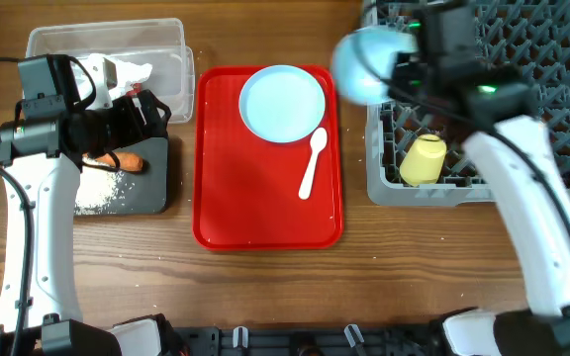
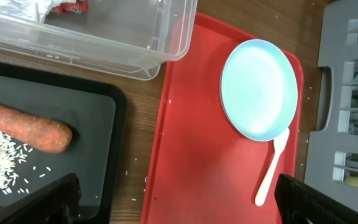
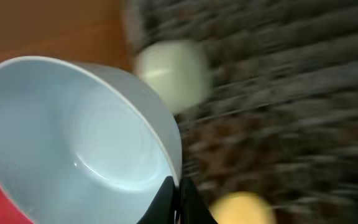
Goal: Sort waste into correct bins and load items into the dishwasher rack
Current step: 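Place the blue bowl upright in the rack beside the green bowl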
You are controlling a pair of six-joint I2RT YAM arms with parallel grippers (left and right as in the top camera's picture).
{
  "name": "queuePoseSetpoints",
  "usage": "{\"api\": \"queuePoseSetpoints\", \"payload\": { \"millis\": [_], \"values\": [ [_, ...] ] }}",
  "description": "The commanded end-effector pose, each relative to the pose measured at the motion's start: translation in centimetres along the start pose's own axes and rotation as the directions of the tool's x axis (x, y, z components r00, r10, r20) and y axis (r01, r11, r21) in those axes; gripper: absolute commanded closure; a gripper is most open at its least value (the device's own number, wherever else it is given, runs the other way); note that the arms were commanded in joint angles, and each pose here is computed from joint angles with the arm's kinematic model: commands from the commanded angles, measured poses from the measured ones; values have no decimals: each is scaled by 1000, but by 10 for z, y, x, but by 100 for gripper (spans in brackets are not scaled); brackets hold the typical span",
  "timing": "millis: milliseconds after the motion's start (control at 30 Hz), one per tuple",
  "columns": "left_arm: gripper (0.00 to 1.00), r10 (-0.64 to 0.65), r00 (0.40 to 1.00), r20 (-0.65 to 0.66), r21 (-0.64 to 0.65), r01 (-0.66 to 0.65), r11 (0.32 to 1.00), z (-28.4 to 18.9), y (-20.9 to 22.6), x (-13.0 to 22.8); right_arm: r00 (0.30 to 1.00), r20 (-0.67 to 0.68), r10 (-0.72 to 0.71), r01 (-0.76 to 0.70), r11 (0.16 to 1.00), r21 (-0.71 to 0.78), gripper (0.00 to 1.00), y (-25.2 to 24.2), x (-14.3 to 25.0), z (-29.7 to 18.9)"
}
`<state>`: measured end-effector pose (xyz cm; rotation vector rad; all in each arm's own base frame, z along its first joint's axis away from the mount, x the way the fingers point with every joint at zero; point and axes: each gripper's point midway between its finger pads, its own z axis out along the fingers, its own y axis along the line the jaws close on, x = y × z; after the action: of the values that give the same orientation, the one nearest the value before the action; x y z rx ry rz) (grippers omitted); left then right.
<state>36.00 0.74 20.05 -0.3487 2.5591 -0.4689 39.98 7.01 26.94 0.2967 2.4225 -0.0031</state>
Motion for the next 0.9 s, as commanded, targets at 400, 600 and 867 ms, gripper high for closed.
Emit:
{"api": "queuePoseSetpoints", "payload": {
  "millis": [400,600,867],
  "values": [
    [0,3,1000,25,-7,-2,1000,-5,0,-7,908,-184,-376,402,658,636,96,-110,-13,34],
    [0,3,1000,25,-7,-2,1000,-5,0,-7,820,-291,-493,560,588,584,96,-92,-6,62],
    [0,3,1000,25,-7,-2,1000,-5,0,-7,771,-338,-540,624,534,571,96,-90,-7,73]
  ]
}}
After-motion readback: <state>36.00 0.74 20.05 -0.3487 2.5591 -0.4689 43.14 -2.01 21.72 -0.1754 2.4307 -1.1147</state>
